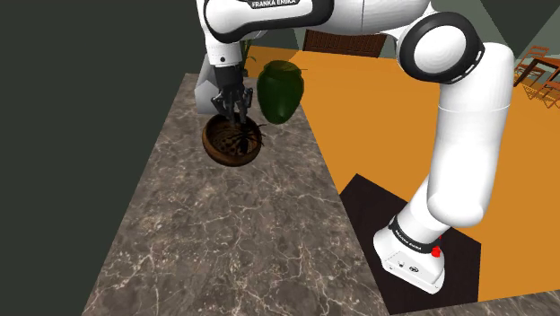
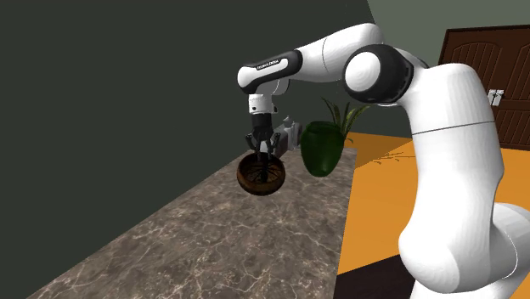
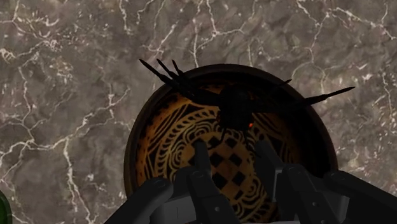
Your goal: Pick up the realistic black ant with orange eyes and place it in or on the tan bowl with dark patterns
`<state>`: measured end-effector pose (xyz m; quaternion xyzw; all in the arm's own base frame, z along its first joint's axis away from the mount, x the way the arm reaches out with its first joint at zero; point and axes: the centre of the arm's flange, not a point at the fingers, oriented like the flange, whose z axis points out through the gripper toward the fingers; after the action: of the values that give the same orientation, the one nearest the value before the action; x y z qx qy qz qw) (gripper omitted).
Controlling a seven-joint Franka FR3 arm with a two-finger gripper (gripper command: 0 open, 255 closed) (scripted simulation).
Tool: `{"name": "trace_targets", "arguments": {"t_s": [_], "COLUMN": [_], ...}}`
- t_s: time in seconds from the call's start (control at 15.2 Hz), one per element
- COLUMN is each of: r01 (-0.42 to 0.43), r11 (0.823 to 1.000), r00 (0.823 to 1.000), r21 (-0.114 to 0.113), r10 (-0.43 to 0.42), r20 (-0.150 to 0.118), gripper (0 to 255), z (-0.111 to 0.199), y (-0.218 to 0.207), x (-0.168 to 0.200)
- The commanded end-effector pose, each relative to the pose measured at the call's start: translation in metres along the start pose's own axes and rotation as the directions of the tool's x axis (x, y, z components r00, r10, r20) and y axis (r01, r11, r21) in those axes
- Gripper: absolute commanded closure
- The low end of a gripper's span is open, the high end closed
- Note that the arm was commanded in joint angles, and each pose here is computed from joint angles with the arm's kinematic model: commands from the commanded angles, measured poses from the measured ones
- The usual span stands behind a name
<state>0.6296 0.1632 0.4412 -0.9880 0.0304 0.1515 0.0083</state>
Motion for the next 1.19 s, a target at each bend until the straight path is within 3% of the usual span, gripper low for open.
{"name": "trace_targets", "arguments": {"t_s": [0.0, 0.07, 0.4, 0.66, 1.12], "r01": [0.001, 0.001, 0.001, 0.001, 0.001], "r11": [1.0, 1.0, 1.0, 1.0, 1.0], "r00": [1.0, 1.0, 1.0, 1.0, 1.0], "r21": [-0.002, -0.002, -0.002, -0.002, -0.002], "r10": [-0.001, -0.001, -0.001, -0.001, -0.001], "r20": [0.01, 0.01, 0.01, 0.01, 0.01], "gripper": [255, 0, 0, 0, 0], "z": [0.005, 0.004, 0.005, -0.045, -0.045], "y": [-0.001, -0.001, -0.001, -0.001, -0.001], "x": [0.001, 0.002, 0.001, 0.002, 0.002]}}
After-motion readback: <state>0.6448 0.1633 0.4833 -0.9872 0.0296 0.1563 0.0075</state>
